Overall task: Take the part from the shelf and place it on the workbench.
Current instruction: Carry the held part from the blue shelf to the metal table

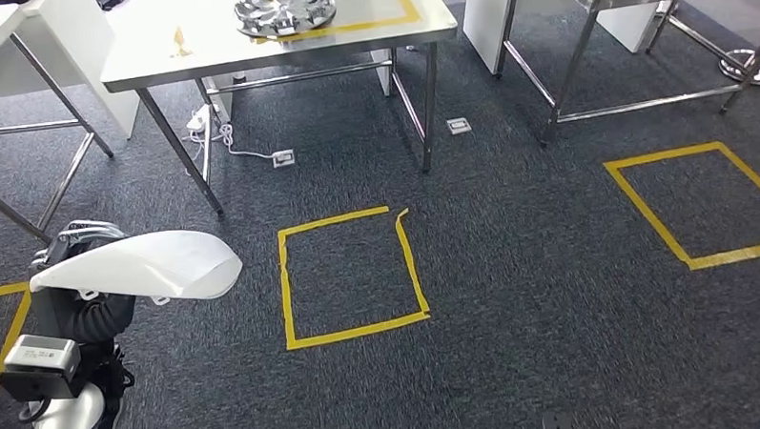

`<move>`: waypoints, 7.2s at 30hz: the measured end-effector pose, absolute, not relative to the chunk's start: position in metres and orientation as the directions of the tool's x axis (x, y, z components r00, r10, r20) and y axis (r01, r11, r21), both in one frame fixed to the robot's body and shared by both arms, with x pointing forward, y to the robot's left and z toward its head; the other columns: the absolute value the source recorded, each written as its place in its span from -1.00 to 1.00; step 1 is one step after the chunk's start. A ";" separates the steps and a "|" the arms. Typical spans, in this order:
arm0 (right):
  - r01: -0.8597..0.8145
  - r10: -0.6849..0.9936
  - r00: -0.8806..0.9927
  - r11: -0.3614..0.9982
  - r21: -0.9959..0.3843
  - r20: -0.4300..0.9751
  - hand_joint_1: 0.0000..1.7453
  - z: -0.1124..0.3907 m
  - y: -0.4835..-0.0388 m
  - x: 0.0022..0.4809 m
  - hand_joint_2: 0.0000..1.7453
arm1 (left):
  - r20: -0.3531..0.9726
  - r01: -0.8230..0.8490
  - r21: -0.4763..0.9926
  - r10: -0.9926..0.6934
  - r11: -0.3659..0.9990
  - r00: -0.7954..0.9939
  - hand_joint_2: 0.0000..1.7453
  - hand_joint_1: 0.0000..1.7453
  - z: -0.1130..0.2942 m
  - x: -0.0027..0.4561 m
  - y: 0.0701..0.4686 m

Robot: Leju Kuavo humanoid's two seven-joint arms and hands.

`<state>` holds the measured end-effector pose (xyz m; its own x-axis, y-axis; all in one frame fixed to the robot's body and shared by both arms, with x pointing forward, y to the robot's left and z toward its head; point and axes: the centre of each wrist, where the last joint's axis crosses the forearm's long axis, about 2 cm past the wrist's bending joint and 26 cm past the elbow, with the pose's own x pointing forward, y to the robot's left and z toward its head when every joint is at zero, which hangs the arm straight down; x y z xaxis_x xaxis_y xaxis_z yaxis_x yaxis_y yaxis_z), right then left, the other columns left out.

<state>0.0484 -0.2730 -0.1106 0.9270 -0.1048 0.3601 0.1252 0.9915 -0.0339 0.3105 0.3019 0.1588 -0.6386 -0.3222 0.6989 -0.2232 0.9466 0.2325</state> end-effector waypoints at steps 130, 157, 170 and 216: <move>0.281 -0.227 0.883 0.957 -0.075 0.410 -1.00 -0.110 -0.274 0.051 -1.00 | 0.700 -0.227 0.257 -0.342 0.940 -0.627 1.00 1.00 0.161 0.299 0.302; 0.271 -0.218 0.888 0.960 -0.077 0.406 -1.00 -0.110 -0.273 0.050 -1.00 | 0.696 -0.226 0.289 -0.366 0.930 -0.617 1.00 1.00 0.162 0.306 0.310; 0.273 -0.218 0.887 0.958 -0.082 0.407 -1.00 -0.110 -0.273 0.050 -1.00 | 0.703 -0.222 0.288 -0.363 0.932 -0.612 1.00 1.00 0.158 0.304 0.310; 0.267 -0.234 0.889 0.963 -0.030 0.394 -1.00 -0.111 -0.267 0.045 -1.00 | 0.623 -0.283 0.349 -0.446 0.894 -0.642 1.00 1.00 0.174 0.290 0.318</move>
